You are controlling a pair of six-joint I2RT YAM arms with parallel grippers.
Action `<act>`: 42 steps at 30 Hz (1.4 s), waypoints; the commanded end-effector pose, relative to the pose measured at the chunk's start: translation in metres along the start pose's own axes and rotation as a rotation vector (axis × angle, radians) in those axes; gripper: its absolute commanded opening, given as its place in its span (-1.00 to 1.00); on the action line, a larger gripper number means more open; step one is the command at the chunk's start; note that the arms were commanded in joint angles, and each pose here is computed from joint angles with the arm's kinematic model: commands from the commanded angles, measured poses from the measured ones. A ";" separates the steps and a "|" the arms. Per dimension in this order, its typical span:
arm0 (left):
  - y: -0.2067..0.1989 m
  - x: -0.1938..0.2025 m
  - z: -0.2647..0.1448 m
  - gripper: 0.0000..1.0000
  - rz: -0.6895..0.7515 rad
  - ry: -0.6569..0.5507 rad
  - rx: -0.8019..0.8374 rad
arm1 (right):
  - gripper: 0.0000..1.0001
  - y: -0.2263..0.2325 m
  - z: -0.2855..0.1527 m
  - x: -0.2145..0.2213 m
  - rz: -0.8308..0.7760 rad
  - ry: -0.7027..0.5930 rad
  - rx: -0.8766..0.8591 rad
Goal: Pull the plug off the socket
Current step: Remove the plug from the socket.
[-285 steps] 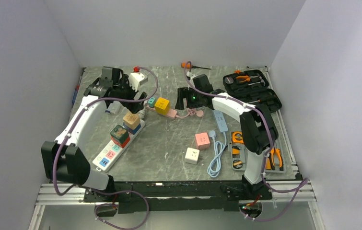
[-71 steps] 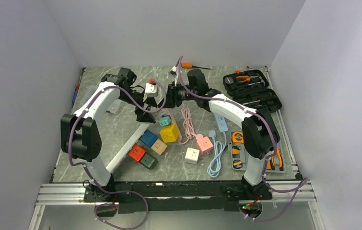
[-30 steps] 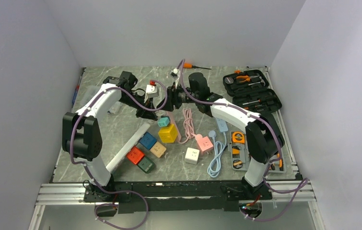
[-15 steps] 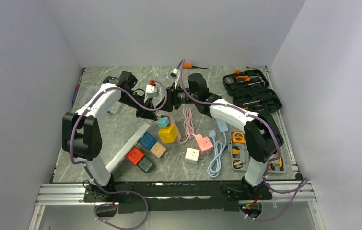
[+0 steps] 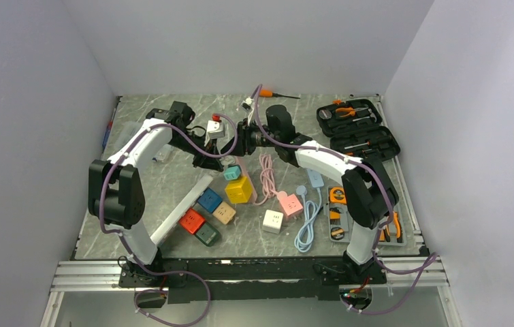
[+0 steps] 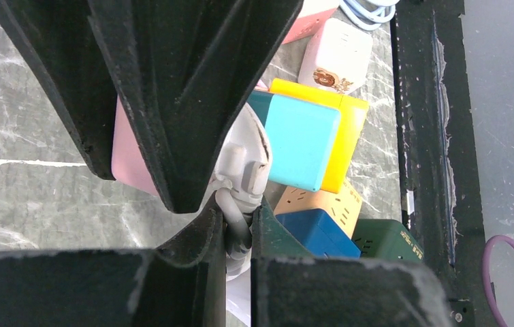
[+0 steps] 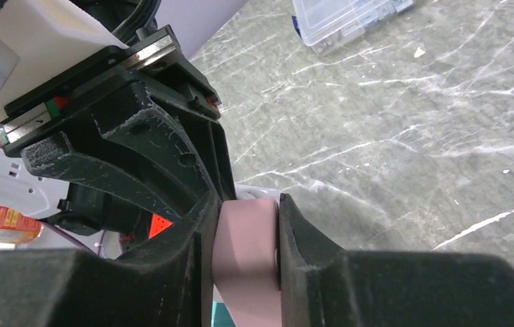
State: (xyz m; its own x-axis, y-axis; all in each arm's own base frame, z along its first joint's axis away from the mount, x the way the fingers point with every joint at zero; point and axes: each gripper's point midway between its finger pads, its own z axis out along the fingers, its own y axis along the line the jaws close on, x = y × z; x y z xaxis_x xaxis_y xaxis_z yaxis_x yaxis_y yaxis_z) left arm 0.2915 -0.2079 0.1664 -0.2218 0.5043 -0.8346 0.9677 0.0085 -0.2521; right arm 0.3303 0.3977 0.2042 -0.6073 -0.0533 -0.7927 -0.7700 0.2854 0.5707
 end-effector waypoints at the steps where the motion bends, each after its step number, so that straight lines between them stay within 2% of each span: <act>1: -0.012 -0.042 -0.012 -1.00 0.099 -0.110 0.008 | -0.77 0.019 0.002 -0.016 -0.041 -0.053 -0.072; 2: -0.012 -0.043 -0.012 -1.00 0.100 -0.112 0.008 | -0.96 0.019 0.002 -0.016 -0.040 -0.054 -0.067; 3: -0.011 -0.043 -0.012 -1.00 0.100 -0.113 0.008 | -1.00 0.018 0.001 -0.017 -0.040 -0.056 -0.063; 9: -0.013 -0.048 -0.012 -1.00 0.095 -0.134 0.017 | -1.00 0.021 -0.001 -0.017 -0.056 -0.067 -0.061; 14: -0.017 -0.053 -0.013 -0.80 0.083 -0.145 0.050 | -1.00 0.021 -0.003 -0.020 -0.105 -0.066 -0.059; 16: -0.018 -0.054 -0.012 -0.78 0.074 -0.148 0.067 | -1.00 0.024 -0.004 -0.023 -0.130 -0.066 -0.059; 18: -0.020 -0.056 -0.012 -0.80 0.077 -0.157 0.086 | -1.00 0.026 -0.005 -0.024 -0.157 -0.063 -0.061; 22: -0.030 -0.058 -0.012 -0.99 0.090 -0.178 0.131 | -1.00 0.023 -0.004 -0.024 -0.183 -0.047 -0.045; 26: -0.045 -0.060 -0.016 -1.00 0.116 -0.184 0.181 | -1.00 0.009 -0.001 -0.019 -0.191 -0.023 -0.001; 34: -0.065 -0.068 -0.021 -1.00 0.176 -0.215 0.176 | -1.00 -0.032 0.005 -0.001 -0.178 -0.002 0.133; 42: -0.084 -0.062 -0.018 -1.00 0.238 -0.181 0.193 | -1.00 -0.061 -0.002 0.002 -0.149 0.000 0.185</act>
State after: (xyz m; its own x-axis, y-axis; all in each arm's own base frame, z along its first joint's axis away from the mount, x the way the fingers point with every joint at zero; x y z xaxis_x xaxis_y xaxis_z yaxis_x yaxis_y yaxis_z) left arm 0.2782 -0.1996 0.1760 -0.0399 0.5082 -0.8603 0.9727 -0.1774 -0.1499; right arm 0.3267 0.4026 0.2076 -0.5023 -0.1015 -0.8587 -0.8459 0.2633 0.4638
